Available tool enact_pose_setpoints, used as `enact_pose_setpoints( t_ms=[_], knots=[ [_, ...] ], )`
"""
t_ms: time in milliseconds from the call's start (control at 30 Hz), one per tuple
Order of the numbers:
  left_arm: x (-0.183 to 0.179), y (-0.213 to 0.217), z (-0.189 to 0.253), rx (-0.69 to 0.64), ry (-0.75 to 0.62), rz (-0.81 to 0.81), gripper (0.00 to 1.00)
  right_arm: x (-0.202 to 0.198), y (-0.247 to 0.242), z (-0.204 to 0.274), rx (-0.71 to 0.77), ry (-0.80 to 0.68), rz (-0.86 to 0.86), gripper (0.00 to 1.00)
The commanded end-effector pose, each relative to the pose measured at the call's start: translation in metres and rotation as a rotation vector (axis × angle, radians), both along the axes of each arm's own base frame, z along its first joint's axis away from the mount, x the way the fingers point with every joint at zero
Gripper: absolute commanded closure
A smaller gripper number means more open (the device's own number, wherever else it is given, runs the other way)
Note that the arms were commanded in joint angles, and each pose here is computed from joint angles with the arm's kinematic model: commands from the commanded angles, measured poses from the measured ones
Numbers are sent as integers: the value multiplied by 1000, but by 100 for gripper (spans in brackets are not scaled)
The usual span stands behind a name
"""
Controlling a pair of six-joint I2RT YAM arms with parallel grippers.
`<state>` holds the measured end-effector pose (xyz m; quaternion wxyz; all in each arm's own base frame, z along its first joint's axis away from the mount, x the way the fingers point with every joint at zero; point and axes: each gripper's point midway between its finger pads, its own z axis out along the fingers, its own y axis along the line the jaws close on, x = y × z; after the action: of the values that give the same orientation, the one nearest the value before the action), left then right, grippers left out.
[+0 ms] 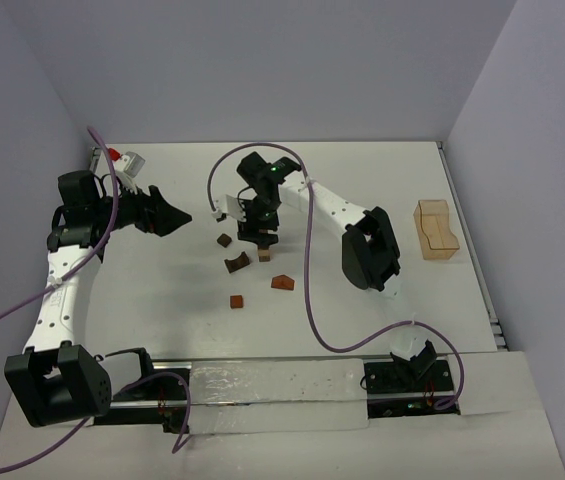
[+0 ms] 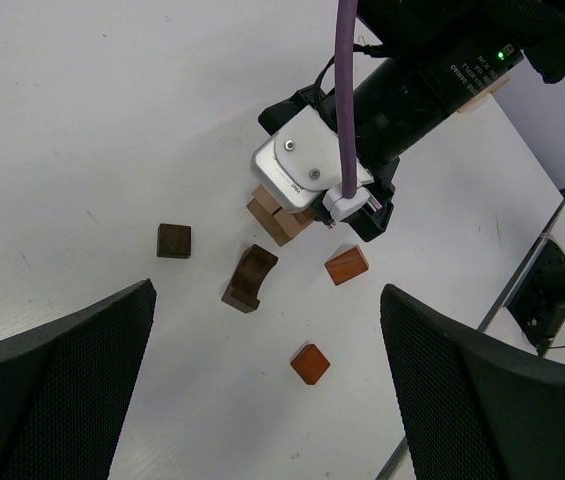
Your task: Build the wood block tower
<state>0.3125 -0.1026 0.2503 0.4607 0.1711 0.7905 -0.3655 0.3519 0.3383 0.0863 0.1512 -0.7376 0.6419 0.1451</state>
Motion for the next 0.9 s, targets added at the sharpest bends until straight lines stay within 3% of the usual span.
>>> enact_pose_setpoints(
  t_ms=[0, 167, 433, 700, 767, 867],
  knots=[
    [4, 3, 18, 8, -76, 11, 1, -1, 8, 12, 28, -28, 18, 27],
    [4, 3, 18, 8, -76, 11, 1, -2, 8, 12, 28, -26, 23, 36],
    [5, 3, 18, 6, -73, 9, 1, -3, 9, 13, 31, -25, 24, 37],
    [4, 3, 18, 7, -78, 12, 1, 0, 10, 14, 35, -37, 6, 21],
    [4, 3, 17, 4, -78, 14, 1, 0, 13, 19, 49, -36, -4, 8],
    [3, 1, 15, -3, -71, -3, 1, 0, 18, 30, 80, -36, -13, 4]
  ],
)
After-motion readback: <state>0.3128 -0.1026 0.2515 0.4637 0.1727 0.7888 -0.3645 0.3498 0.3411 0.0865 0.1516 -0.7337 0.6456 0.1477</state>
